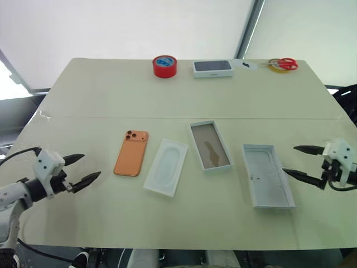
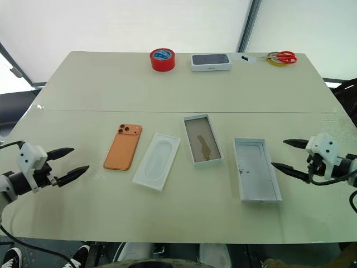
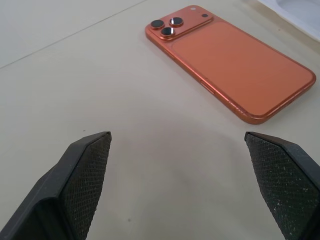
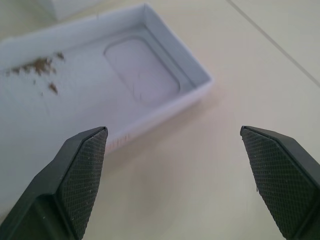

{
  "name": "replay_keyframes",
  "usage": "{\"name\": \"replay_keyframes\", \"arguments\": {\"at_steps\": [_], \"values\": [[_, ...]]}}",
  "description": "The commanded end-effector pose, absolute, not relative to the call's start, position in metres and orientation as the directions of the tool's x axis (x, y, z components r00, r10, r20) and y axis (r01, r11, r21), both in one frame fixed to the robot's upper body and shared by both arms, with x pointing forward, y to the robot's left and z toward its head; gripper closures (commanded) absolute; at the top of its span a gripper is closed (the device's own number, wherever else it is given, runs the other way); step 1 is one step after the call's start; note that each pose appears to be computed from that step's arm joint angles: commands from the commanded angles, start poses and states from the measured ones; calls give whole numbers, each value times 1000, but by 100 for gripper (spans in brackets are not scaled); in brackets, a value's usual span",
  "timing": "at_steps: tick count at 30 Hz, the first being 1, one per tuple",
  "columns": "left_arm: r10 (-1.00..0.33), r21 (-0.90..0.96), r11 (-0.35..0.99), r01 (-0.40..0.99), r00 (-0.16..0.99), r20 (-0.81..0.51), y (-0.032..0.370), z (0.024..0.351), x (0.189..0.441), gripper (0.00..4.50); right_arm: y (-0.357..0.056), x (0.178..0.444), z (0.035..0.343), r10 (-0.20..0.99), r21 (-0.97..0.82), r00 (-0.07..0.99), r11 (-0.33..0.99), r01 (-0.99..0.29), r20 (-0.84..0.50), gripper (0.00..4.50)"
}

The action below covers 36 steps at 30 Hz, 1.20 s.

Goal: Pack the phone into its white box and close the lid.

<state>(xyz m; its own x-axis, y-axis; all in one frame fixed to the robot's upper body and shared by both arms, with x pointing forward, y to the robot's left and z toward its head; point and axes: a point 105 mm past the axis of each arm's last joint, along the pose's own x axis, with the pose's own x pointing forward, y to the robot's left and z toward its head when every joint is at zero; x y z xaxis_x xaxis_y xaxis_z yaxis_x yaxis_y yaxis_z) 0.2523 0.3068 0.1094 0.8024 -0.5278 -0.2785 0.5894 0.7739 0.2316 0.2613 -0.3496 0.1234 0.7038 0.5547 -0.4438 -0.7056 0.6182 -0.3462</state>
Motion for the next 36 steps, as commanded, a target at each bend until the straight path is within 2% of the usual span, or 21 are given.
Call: {"name": "replay_keyframes", "arguments": {"at_steps": [1, 18, 30, 36], "values": [[-522, 284, 768, 573, 818, -241, 312, 124, 253, 0, -358, 262, 140, 534, -406, 734, 613, -678, -420, 6], [-546, 295, 734, 611, 790, -278, 300, 124, 259, 0, -341, 273, 144, 556, -418, 734, 603, -679, -390, 6], [-580, 240, 752, 615, 789, -205, 270, 141, 268, 0, -315, 282, 161, 600, -441, 717, 568, -695, -356, 6], [-720, -11, 674, 738, 654, -231, 228, 139, 254, 0, -263, 283, 163, 725, -419, 611, 470, -777, -319, 6]]}}
